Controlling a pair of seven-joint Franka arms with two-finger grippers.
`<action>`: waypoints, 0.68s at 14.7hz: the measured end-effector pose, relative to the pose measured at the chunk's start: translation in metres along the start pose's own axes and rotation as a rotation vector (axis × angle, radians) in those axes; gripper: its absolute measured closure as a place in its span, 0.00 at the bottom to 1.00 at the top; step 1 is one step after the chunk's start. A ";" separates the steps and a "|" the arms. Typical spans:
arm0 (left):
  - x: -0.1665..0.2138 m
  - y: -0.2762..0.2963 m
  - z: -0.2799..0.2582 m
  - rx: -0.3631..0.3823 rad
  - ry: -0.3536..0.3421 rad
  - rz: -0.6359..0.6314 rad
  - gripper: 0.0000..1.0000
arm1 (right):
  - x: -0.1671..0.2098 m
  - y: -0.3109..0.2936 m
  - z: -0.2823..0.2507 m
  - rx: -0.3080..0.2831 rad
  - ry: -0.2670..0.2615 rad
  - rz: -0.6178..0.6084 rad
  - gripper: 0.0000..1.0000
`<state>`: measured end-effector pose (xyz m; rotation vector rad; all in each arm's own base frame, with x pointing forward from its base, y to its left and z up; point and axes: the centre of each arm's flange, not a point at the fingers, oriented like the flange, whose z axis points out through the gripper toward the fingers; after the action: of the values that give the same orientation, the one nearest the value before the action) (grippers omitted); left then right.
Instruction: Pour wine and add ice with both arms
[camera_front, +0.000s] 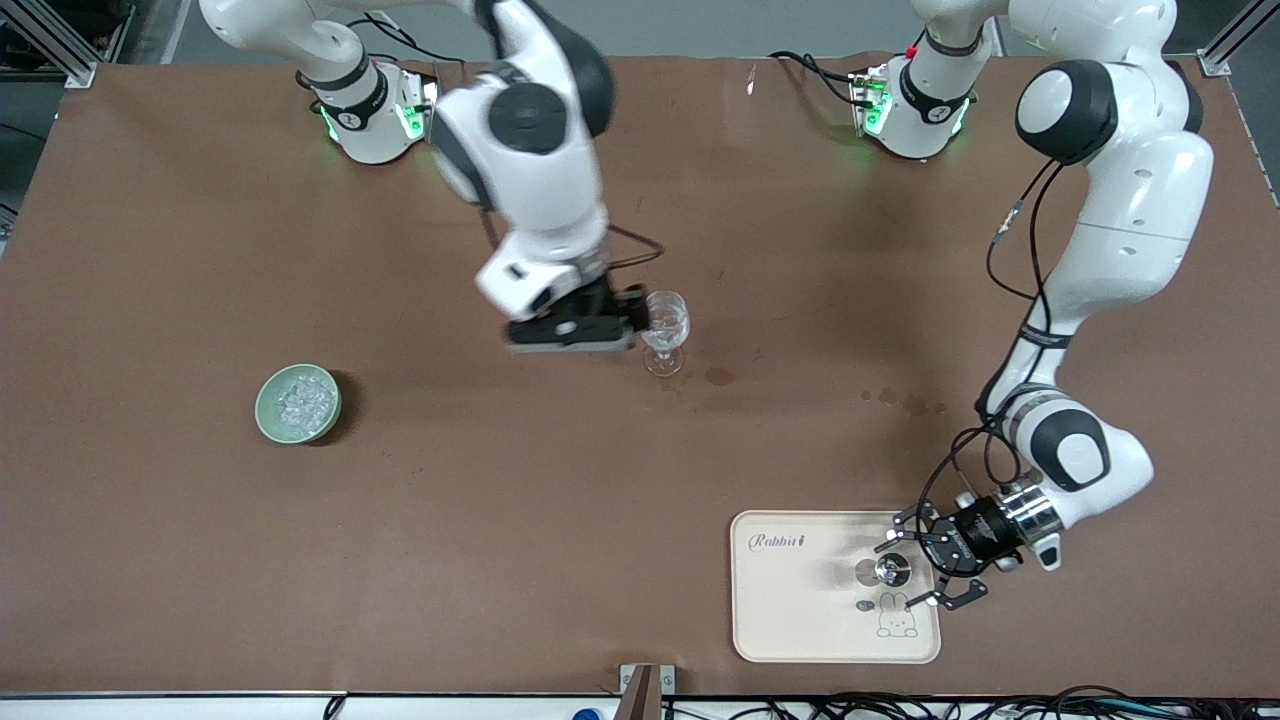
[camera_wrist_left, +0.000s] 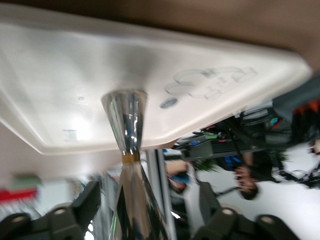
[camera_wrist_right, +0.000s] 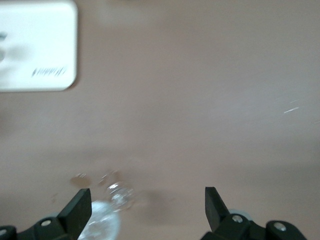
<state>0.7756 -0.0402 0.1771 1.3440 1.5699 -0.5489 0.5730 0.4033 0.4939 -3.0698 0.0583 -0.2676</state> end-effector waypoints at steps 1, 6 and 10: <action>-0.020 0.010 -0.013 0.046 0.057 0.094 0.00 | 0.020 0.034 -0.014 -0.008 0.010 0.011 0.00; -0.106 0.038 -0.098 0.337 0.375 0.425 0.00 | 0.086 0.185 -0.043 -0.067 0.039 0.044 0.00; -0.186 0.036 -0.145 0.563 0.583 0.701 0.00 | 0.088 0.272 -0.051 -0.098 0.015 0.100 0.00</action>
<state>0.7417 -0.0025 0.4103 2.5122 1.2635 -0.1494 0.6423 0.1256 0.5422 -3.1495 0.2311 -0.2901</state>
